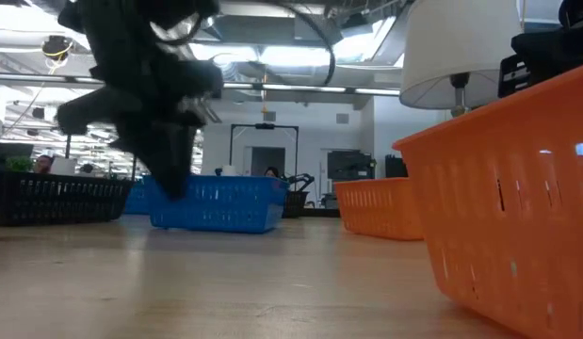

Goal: Stack baskets by color
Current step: Stack the middle blue bin on top of the top blue bin

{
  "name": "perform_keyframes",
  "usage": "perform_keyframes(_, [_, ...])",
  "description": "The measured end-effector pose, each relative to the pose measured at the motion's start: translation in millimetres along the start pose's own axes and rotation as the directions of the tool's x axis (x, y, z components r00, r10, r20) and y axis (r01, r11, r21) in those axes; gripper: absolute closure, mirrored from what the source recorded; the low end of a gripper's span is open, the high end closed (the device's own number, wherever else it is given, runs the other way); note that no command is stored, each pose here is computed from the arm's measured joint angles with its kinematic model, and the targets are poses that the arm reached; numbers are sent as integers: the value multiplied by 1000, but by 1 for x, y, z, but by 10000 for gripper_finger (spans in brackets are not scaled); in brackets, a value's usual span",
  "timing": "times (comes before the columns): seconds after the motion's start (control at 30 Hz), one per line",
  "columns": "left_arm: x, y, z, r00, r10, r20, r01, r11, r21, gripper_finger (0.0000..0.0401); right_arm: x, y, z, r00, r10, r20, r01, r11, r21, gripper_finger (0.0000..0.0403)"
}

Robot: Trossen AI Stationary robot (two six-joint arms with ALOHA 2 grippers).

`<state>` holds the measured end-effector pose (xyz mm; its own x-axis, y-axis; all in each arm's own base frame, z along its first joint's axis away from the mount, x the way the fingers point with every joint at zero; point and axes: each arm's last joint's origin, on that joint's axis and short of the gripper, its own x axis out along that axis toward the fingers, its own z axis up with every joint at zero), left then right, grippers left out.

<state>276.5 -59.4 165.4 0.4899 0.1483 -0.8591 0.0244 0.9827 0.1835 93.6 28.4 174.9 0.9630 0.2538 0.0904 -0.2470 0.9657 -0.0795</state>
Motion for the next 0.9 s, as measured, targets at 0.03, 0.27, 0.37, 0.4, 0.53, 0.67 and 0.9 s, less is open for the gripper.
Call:
perform_keyframes(0.03, [3,-1,-1,1000,-4,-14,4,1000,3,328,0,0,0,1000,0,0,0,1000,-1,395])
perform_keyframes(0.27, [15,-2,-1,997,-55,-57,50,995,-84,394,0,0,0,1000,-2,-2,2,1000,-7,395])
perform_keyframes(0.37, [9,5,7,995,-80,-59,68,982,-177,398,0,-2,-1,998,-62,-10,62,998,-5,395])
perform_keyframes(0.4, [5,7,10,995,-75,-62,62,980,-188,399,0,-3,-1,995,-95,-13,95,995,-5,395])
perform_keyframes(0.53, [-11,14,30,995,-16,-101,-3,982,-188,400,-1,-7,4,976,-215,-30,215,977,-9,395])
perform_keyframes(0.67, [-37,22,49,985,70,-156,-97,981,-170,401,-5,-9,21,968,-244,-57,243,970,-30,395])
perform_keyframes(0.9, [-88,47,58,894,261,-364,-382,868,-316,401,-14,-16,60,936,-340,-93,338,941,-34,395])
